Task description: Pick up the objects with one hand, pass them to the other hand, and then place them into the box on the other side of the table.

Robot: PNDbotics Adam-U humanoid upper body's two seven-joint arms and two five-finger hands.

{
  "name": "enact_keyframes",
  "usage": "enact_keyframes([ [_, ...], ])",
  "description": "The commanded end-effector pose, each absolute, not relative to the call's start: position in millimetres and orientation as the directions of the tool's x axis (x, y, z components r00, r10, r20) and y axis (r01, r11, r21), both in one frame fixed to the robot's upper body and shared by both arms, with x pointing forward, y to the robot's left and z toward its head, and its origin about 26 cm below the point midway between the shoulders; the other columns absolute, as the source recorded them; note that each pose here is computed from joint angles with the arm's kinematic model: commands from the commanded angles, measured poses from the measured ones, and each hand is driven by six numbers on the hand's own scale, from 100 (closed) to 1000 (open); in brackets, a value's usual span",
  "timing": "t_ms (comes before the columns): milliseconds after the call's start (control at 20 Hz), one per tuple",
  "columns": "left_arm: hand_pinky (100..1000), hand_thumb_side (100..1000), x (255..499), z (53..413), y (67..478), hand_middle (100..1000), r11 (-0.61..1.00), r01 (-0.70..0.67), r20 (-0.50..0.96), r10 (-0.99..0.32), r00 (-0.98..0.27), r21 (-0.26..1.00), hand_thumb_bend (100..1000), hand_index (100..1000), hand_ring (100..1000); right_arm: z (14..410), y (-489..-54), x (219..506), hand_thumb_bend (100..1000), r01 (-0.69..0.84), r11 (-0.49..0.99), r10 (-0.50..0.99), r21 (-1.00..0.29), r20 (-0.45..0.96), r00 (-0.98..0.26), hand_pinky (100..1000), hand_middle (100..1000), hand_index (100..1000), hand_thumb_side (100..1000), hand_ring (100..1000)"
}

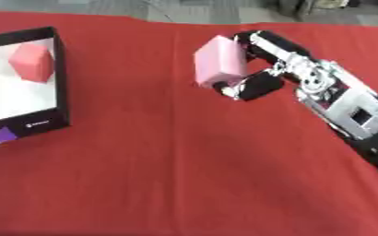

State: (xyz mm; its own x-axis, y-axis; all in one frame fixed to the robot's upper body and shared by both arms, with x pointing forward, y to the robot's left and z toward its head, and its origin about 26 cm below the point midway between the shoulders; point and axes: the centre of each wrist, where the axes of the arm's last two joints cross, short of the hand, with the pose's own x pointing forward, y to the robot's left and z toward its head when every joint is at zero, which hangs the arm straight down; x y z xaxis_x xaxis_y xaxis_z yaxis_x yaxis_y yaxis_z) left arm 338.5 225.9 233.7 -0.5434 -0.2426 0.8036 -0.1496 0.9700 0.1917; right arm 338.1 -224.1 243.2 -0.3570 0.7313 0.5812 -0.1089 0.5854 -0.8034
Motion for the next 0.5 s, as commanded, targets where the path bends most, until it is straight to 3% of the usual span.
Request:
enact_keyframes([
  [50,806,766,334.5,248.5,227.8,721,0.962,-0.155,0.765,-0.272,-0.583,0.224,100,689,544,247.0,-213.3,336.2,100,-0.079,0.623,0.703,-0.779,0.601,-0.379,769,432,568,100,537],
  [500,808,759,330.9,266.9,220.0,721,0.941,-0.112,0.716,-0.316,-0.622,0.318,100,696,550,219.6,-174.2,337.4,100,-0.075,0.732,0.603,-0.677,0.696,-0.391,772,421,568,133,522],
])
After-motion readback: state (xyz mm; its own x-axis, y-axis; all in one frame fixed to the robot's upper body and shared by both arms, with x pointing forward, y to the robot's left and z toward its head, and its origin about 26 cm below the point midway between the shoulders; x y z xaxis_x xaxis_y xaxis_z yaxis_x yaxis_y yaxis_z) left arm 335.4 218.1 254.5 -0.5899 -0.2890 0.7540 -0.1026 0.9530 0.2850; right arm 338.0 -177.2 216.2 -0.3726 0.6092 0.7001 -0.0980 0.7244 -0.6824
